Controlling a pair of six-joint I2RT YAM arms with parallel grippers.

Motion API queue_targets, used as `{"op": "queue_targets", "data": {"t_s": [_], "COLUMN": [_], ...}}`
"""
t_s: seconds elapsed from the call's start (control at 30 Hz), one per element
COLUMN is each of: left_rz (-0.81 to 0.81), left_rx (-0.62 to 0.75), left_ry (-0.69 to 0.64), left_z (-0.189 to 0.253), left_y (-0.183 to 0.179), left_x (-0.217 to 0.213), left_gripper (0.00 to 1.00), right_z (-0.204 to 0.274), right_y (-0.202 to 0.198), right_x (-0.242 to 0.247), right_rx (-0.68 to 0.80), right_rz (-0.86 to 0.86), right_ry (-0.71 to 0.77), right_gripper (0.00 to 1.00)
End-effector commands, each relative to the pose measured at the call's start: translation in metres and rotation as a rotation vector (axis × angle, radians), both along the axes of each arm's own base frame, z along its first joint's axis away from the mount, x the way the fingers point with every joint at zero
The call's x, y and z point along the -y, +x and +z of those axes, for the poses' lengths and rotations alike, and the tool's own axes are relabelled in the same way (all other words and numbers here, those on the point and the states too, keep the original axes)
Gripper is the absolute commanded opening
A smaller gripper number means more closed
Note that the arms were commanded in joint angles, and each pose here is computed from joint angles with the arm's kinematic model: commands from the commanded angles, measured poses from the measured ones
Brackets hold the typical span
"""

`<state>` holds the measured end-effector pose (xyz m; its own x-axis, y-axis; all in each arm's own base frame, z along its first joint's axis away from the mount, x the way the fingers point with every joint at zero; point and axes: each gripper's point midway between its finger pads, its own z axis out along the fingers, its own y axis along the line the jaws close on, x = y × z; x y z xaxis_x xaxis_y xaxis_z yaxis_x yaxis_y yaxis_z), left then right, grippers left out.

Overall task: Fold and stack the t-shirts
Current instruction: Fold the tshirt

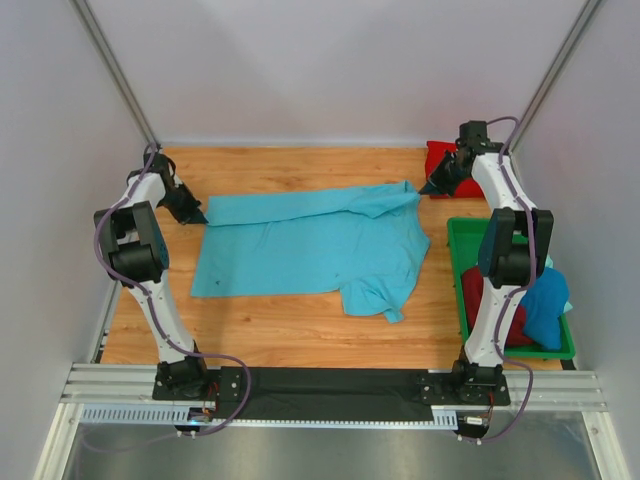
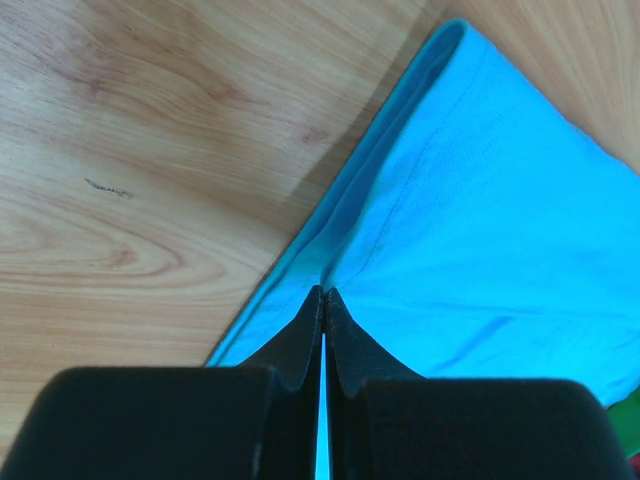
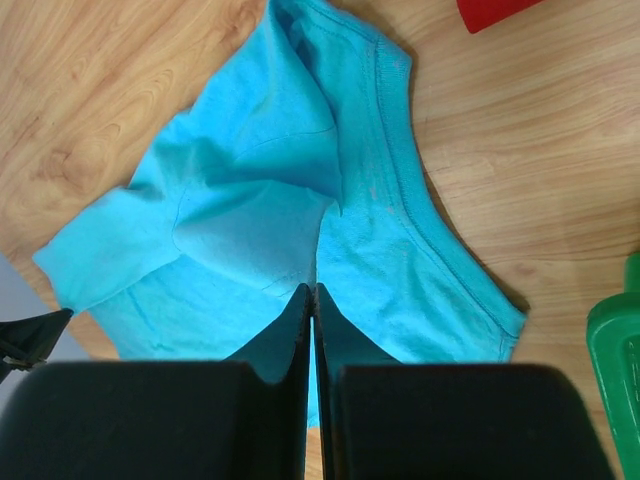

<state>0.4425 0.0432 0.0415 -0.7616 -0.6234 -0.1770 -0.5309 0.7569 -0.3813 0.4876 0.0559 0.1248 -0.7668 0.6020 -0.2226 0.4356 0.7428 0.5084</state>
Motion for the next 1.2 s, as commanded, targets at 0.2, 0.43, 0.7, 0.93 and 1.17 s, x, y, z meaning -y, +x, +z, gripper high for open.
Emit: {"op": "queue_targets", "data": {"t_s": [0.2, 0.43, 0.7, 0.93, 1.17], "left_rz": [0.003, 0.001, 0.052, -0.057, -0.047], "left_rx": [-0.015, -0.030, 0.098, 0.248, 0.277], "left_ry": [0.035, 0.060, 0.185, 0.058, -0.066], "left_z": [-0.003, -0.006, 0.033, 0.049, 0.033], "left_y": [-0.004, -0.006, -0.010, 0.024, 0.051], "left_x": [-0.010, -0.013, -0.027, 0.024, 0.045], "left_gripper": [0.00, 0.01, 0.40, 0.22, 0.15], "right_z": [0.005, -0.008, -0.002, -0.014, -0.033], "right_y": [-0.010, -0.025, 0.016, 0.076, 0.095], "right_x": [0.003, 0.004, 0.005, -0.023, -0.037], "right_rx": [0.017, -0.026, 0.105, 0.198, 0.216], "right_rz": [0.012, 0.043, 0.164, 0.189, 0.206], "right_ry": [-0.044, -0.088, -0.203, -0.142, -0.139], "right_gripper": [0.00, 0.04, 0.39, 0.41, 0.41]}}
